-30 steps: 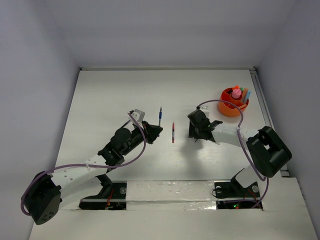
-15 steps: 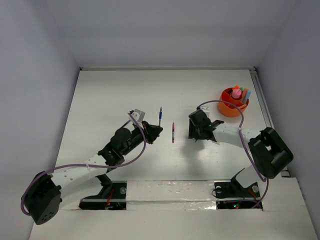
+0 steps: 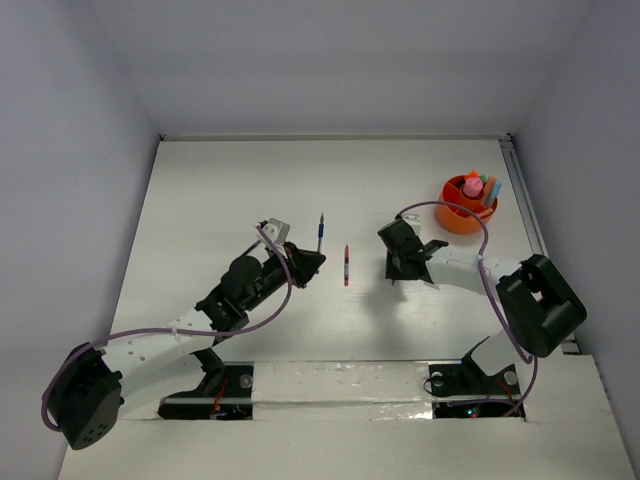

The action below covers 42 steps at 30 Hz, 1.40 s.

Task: Sort the stationery into containers
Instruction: Pick up the pen cap from the center of the board, then close the pen cap on the pen.

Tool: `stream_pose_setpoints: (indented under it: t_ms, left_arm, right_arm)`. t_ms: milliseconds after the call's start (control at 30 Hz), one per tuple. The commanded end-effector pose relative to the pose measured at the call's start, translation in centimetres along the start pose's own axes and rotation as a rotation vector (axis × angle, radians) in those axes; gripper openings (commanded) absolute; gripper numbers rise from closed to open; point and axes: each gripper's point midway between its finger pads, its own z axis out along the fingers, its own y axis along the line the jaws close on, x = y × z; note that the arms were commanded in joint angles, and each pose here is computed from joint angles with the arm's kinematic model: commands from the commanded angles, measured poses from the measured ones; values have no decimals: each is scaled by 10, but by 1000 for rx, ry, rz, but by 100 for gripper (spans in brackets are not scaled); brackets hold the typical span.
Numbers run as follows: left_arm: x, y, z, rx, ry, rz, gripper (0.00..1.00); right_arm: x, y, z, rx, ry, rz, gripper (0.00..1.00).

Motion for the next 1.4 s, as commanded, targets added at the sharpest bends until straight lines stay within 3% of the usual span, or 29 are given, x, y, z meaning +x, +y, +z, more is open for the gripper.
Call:
stream_pose_setpoints:
  t_ms: [0, 200, 400, 433, 533, 933, 1033, 1367]
  left_arm:
    - [-18, -11, -1, 45, -65, 2, 0]
    - [-17, -12, 0, 49, -62, 1, 0]
    - [-15, -11, 1, 46, -54, 1, 0]
    - [-14, -11, 1, 46, -53, 1, 0]
    - [-13, -11, 3, 49, -50, -1, 0]
    - [-1, -10, 11, 57, -12, -18, 0]
    - [-4, -5, 10, 30, -23, -2, 0]
    - [-8, 1, 6, 4, -56, 1, 0]
  right_arm:
    - [-4, 8, 5, -20, 6, 5, 30]
    - [0, 5, 7, -3, 21, -5, 24]
    - [1, 4, 8, 4, 30, -21, 7]
    - [-1, 5, 7, -1, 22, -21, 0]
    - [-9, 6, 3, -13, -11, -18, 0]
    - [-116, 64, -101, -403, -452, 96, 0]
    - [-152, 92, -135, -553, -614, 146, 0]
    - [-200, 157, -194, -862, -840, 220, 0]
